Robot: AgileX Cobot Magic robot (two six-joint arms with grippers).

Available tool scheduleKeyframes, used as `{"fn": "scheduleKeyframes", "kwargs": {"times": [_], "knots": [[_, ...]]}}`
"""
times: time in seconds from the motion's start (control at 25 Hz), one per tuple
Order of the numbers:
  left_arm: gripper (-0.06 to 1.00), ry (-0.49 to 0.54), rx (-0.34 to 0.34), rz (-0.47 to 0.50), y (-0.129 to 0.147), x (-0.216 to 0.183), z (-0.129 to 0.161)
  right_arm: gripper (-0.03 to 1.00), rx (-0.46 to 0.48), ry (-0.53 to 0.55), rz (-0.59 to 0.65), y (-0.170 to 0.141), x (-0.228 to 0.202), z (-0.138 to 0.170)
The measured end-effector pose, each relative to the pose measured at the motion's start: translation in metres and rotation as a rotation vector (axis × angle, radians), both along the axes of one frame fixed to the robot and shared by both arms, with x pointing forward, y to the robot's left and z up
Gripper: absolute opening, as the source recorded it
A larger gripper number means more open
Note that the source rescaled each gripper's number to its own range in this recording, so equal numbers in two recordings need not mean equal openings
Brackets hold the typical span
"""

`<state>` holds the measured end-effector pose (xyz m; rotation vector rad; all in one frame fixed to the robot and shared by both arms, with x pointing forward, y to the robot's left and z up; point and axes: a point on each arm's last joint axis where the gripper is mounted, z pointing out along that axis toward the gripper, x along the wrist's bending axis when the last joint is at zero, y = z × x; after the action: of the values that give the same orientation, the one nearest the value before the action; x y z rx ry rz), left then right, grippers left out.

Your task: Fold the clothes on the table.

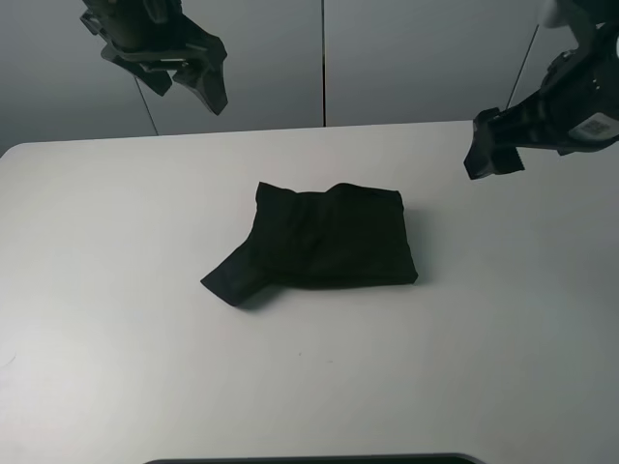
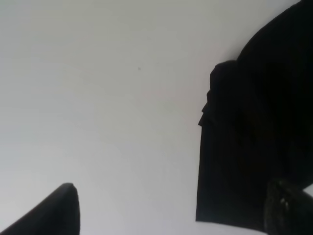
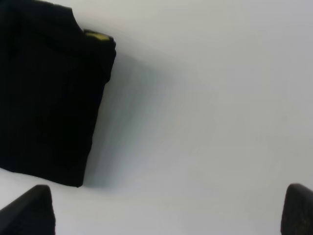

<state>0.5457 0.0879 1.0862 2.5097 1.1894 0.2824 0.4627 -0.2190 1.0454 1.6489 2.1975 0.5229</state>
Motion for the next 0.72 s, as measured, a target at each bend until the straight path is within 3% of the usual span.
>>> {"fn": "scheduleKeyframes", "kwargs": {"times": [0.24, 0.4, 0.56, 0.72], "knots": [[0.98, -0.034, -0.023, 0.023, 0.046, -0.060, 0.008, 1.00, -0.020, 0.008, 0.002, -0.021, -0.049, 0.018], [0.98, -0.075, -0.065, 0.042, 0.081, -0.112, 0.014, 1.00, 0.042, -0.016, -0.007, -0.034, -0.091, 0.021], [0.98, -0.110, -0.104, 0.076, 0.114, -0.159, 0.010, 1.00, 0.093, -0.069, 0.007, -0.047, -0.132, 0.025], [0.98, -0.176, -0.189, 0.126, 0.144, -0.204, 0.007, 1.00, 0.128, -0.164, 0.023, -0.060, -0.166, 0.025]]}}
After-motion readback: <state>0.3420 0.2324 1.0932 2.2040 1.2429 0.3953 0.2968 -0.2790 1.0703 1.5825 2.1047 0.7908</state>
